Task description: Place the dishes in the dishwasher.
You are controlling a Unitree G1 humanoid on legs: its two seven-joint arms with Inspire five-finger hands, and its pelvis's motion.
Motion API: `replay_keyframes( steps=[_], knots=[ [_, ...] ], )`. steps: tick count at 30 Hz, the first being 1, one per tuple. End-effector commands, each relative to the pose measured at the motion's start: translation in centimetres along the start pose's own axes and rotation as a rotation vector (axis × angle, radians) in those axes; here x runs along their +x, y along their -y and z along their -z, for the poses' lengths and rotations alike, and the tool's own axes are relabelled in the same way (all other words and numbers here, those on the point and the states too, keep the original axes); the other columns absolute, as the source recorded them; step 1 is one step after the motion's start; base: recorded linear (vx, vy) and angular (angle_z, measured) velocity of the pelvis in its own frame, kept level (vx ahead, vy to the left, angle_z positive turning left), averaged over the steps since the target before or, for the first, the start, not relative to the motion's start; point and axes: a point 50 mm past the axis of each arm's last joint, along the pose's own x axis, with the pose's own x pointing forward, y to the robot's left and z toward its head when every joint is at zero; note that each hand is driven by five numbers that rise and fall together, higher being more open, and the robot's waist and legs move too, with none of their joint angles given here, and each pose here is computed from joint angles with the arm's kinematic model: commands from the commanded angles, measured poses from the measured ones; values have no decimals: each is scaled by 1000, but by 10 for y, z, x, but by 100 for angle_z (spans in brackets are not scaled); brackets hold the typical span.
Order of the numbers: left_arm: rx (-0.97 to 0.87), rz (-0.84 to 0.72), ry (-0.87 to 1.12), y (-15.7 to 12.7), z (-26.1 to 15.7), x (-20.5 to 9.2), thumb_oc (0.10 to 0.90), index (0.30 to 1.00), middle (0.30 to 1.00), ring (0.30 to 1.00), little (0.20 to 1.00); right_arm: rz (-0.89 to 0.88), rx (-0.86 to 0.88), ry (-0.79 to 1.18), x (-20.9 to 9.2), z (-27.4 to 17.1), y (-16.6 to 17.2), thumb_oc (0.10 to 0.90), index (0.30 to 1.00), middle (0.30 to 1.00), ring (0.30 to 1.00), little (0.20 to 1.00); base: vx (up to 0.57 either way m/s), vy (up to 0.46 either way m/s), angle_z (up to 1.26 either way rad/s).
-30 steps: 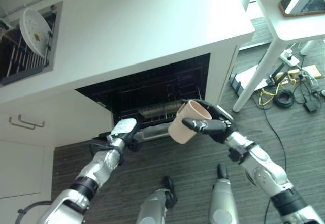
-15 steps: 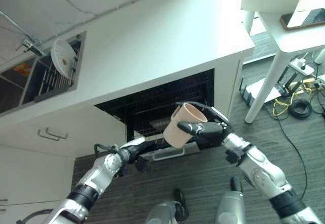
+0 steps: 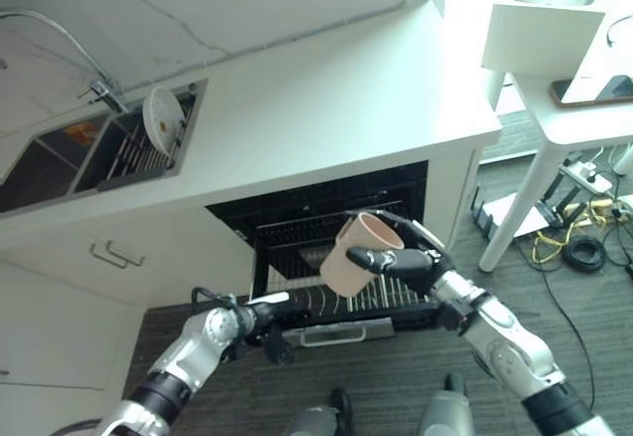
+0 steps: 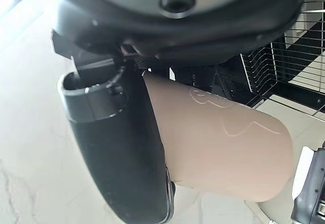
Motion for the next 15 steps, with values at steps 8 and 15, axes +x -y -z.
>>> replay_keyframes(
  steps=[8,15],
  knots=[
    [91,-238,-67,-25,17,-21,800,900,900,900,900,-97,-28,277,4,-41,-25,400,300,300,300,300,2,-9,6],
    [123,-592,59,-54,0,-44,800,900,900,900,900,-12,-104,304,4,-44,-6,400,300,300,300,300,1,-25,8]
  ],
)
